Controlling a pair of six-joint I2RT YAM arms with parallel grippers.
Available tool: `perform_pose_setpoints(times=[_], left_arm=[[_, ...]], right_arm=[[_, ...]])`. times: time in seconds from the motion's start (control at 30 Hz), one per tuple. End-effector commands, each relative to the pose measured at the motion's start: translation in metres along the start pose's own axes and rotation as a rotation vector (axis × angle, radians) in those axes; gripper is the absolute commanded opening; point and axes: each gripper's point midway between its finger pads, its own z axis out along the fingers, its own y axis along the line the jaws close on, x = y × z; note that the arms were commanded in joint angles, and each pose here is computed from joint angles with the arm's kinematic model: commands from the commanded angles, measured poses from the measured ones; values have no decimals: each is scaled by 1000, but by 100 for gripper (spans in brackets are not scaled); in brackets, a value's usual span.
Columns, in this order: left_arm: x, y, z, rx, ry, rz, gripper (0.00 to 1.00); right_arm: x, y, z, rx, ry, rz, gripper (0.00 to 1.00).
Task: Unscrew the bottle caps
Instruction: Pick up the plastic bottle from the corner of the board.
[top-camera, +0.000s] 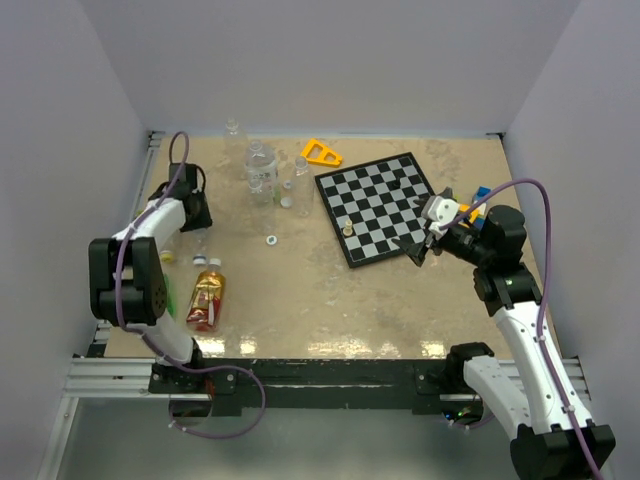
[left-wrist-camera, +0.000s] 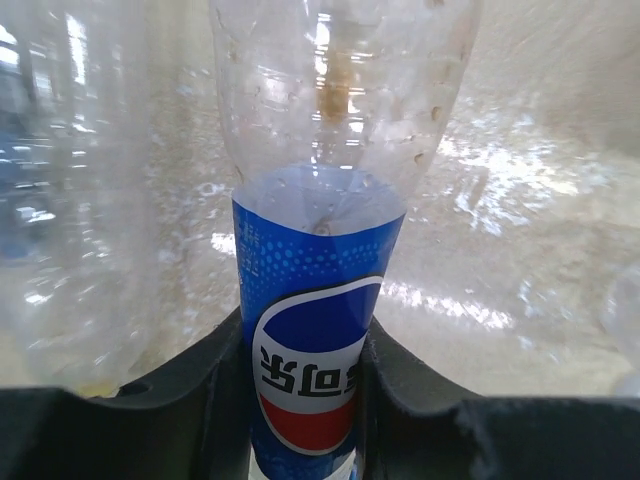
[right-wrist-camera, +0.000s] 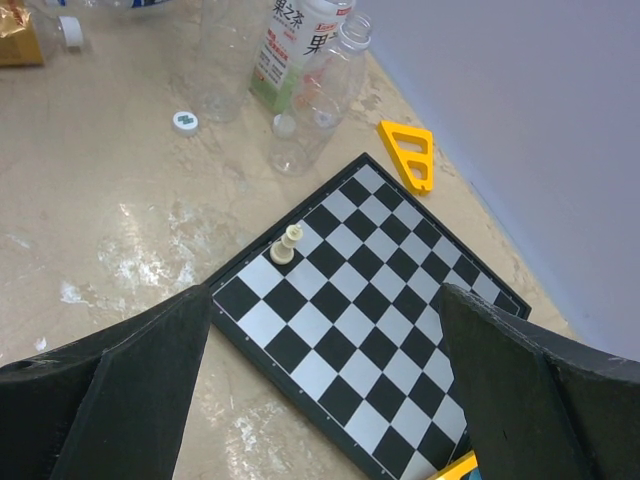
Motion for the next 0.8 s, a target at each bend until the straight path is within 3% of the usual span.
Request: perform_pose_setpoints(times=[0.0,0.2,0.37,0.53,0.63,0.77], left_arm=[[-67,1,-75,49,-252,-36,16],[-102,-7,-175,174,-444,-20,7],[-101,-75,-262,443,-493,154,5],[-55,-158,-332,811,-414,310,2],[-4,-209,-366,1022,-324,433,2],[59,-254,-373,1123,-183,556,2]], right_arm=[[-6,0,0,-16,-19,-38,98],[-9,14,-2,-97,-33,-82,98],[-24,32,-10,-225,-64,-206,98],[-39,42,-24,-325,-57,-377,98],[-48,37,-27,-328,-51,-421,98],[-61,36,-36,-333,-57,-523,98]])
